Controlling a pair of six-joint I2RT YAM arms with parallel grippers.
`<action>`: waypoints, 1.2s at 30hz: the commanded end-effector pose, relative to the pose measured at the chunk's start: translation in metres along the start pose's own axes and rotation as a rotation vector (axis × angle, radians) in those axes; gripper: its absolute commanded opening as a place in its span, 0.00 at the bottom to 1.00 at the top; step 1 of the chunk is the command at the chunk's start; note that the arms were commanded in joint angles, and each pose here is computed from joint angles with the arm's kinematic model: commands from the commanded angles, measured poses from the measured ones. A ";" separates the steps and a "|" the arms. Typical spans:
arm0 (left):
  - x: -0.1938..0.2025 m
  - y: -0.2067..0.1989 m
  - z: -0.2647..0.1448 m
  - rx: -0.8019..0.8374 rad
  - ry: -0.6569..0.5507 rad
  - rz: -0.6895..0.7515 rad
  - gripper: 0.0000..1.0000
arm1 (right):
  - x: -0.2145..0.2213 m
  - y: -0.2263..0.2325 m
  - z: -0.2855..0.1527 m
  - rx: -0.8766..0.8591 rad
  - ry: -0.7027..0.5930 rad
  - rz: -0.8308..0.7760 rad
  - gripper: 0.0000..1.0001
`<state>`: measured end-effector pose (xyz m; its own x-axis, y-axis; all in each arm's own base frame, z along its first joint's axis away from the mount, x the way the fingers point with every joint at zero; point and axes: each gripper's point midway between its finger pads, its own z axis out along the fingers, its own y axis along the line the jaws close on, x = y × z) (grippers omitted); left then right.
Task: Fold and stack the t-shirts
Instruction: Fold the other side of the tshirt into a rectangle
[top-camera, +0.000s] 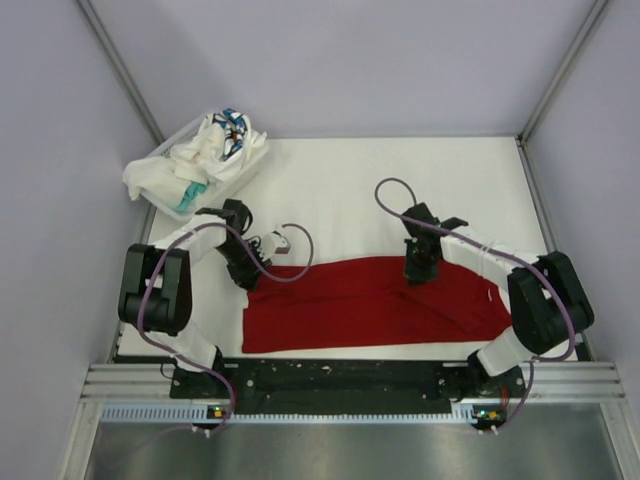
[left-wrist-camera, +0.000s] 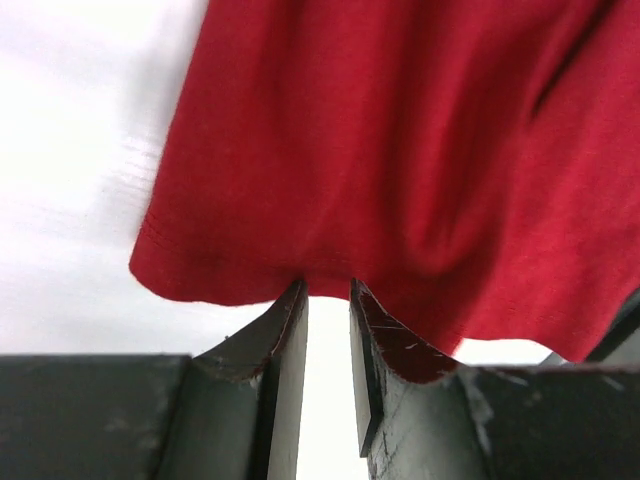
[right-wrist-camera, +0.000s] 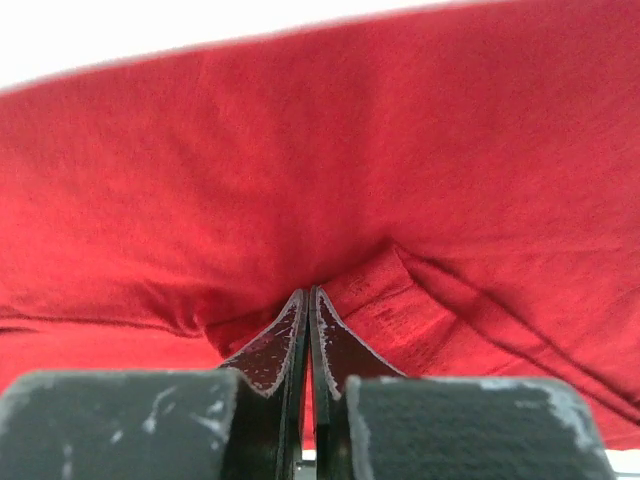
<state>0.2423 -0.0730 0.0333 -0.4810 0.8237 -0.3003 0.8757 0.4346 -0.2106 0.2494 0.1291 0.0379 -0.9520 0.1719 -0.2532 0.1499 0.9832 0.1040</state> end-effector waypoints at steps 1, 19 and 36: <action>0.008 0.027 0.010 -0.098 0.039 -0.045 0.28 | 0.027 0.014 -0.003 -0.004 0.006 -0.005 0.00; 0.004 0.033 -0.011 -0.152 0.004 -0.006 0.37 | 0.068 0.070 -0.070 -0.074 -0.048 -0.163 0.00; 0.024 0.039 -0.017 -0.195 0.051 -0.047 0.38 | 0.101 0.047 -0.015 -0.052 0.142 -0.197 0.00</action>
<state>0.2646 -0.0323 0.0283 -0.5316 0.8157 -0.2280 0.8439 0.5330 -0.0608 0.1690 0.1639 0.0287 -0.9886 0.0139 -0.1499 0.0113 0.9998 0.0179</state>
